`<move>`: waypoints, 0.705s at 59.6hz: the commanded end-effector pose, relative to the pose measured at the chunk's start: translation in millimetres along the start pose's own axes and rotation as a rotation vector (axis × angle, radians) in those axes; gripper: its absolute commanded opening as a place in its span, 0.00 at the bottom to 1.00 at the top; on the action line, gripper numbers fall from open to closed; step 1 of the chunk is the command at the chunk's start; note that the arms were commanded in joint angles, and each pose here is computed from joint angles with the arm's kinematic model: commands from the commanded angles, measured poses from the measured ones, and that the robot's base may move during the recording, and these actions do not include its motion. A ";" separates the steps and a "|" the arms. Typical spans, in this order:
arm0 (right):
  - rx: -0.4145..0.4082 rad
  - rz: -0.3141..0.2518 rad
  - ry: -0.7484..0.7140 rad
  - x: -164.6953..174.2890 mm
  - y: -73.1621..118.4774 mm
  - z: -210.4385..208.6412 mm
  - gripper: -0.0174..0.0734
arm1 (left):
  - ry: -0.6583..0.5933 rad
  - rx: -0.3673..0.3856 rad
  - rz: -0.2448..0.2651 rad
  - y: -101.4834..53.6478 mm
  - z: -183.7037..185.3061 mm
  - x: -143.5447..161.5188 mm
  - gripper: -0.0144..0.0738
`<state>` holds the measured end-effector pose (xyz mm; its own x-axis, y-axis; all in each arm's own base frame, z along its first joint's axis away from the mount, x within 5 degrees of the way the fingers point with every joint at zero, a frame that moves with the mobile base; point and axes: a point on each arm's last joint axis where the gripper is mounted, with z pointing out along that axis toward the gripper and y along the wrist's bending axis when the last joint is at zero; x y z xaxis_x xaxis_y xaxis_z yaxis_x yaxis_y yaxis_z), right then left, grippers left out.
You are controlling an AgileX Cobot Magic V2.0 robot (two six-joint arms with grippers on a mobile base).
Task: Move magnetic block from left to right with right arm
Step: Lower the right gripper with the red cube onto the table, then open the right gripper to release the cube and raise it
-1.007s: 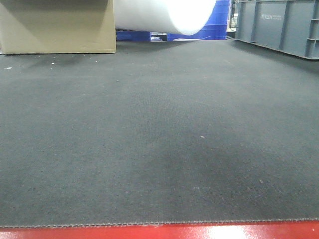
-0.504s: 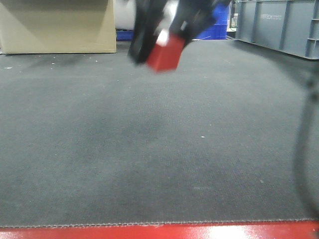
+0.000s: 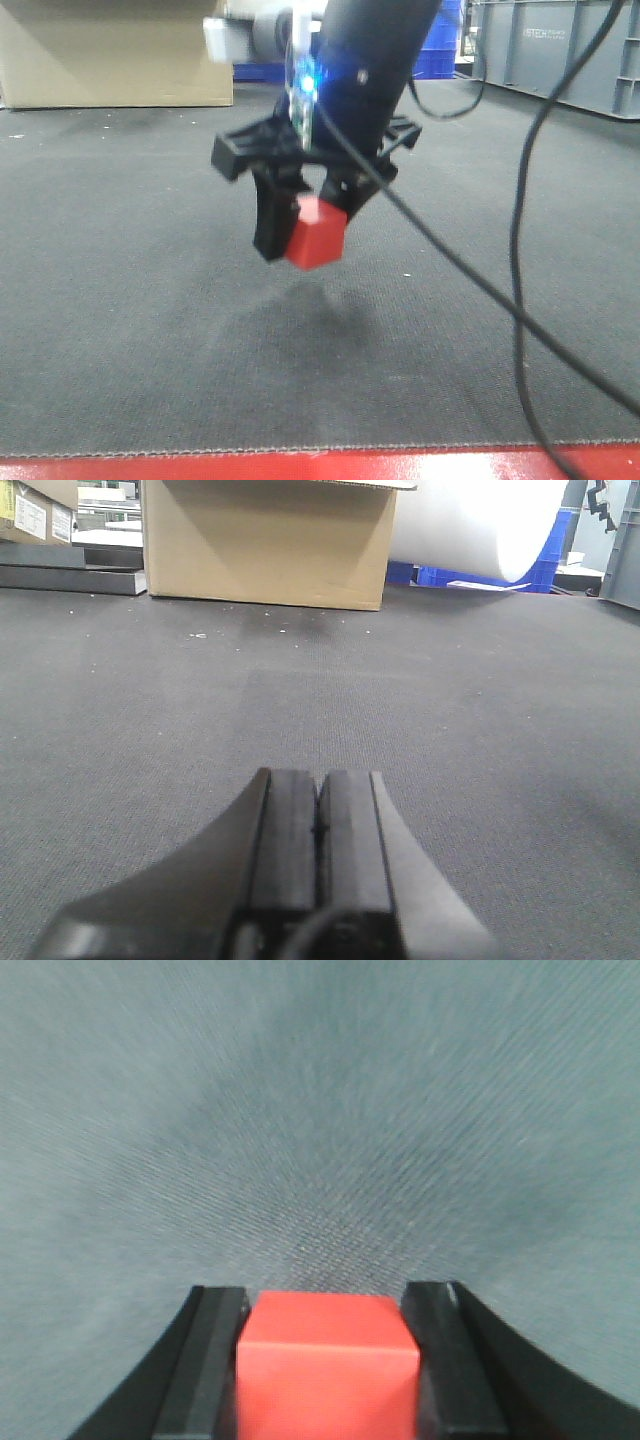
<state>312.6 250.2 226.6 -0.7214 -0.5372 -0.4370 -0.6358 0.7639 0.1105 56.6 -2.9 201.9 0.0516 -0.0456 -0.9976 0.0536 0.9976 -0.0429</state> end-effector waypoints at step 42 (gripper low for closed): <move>-0.005 0.022 -0.095 -20.9 2.7 -31.3 0.84 | -0.093 0.004 -0.004 -0.2 -1.1 -5.5 0.03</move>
<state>317.3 254.2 218.1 -0.7415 -0.5379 -0.4011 -0.6247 0.7715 0.1203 56.6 -2.9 201.9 0.0516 -0.0456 -0.9976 0.0536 0.9976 -0.0429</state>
